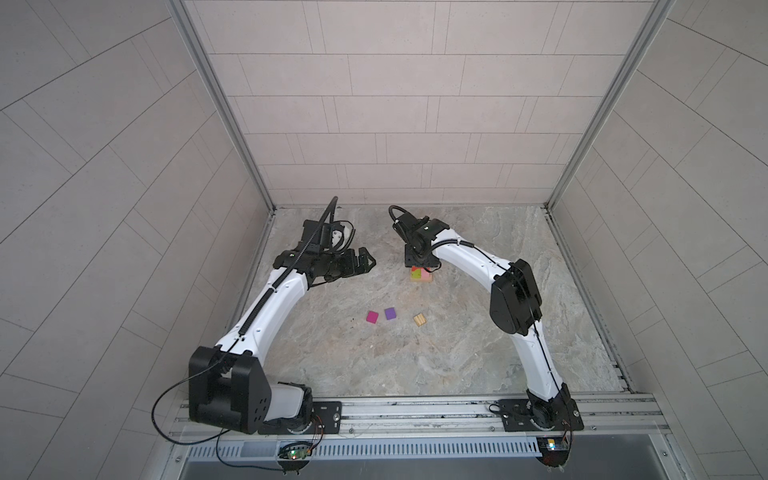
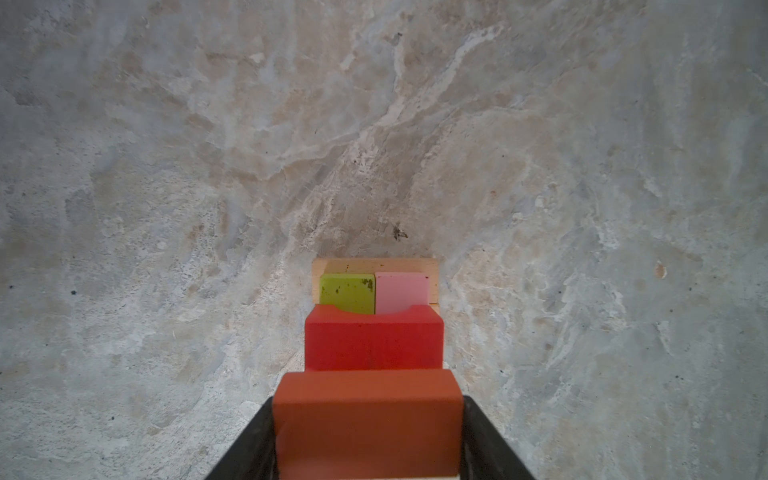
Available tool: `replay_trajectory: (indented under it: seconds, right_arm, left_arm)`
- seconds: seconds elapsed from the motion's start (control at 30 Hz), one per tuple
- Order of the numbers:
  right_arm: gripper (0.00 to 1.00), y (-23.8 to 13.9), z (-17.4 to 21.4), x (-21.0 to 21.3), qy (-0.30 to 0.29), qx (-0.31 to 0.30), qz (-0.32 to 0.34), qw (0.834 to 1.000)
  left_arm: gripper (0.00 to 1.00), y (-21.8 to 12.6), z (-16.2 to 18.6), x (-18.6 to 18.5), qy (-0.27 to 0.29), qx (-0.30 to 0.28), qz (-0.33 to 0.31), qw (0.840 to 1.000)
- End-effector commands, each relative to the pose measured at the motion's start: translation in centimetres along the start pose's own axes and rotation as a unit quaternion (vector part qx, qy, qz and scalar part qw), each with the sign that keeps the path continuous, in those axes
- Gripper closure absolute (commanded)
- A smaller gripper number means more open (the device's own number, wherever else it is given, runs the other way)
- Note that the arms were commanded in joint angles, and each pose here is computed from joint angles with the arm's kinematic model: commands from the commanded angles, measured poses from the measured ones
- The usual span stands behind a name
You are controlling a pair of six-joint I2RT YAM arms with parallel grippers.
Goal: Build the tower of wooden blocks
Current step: 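Lower the orange-red block onto the top of the red arch block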
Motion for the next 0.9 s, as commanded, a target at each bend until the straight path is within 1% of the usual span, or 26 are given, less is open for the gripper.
replay_trajectory:
  seconds: [0.0, 0.87]
  right_arm:
    - [0.58, -0.5, -0.4, -0.6, 0.011, -0.004, 0.016, 1.000]
    - [0.58, 0.6, -0.8, -1.0, 0.020, -0.003, 0.019, 1.000]
  left_arm:
    - [0.00, -0.2, -0.1, 0.1, -0.001, -0.006, 0.005, 1.000]
    - [0.00, 0.0, -0.1, 0.1, -0.002, -0.004, 0.006, 1.000]
Point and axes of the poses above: each gripper's point midway between its finger pads, its own y axis out along the fingers, its own x axis along the line the jaws close on, z = x × y, the point moved 3 cm from there along -y, back along the fingers, and after that the axes turned 12 degrees about -y, right-handed, at the moved point
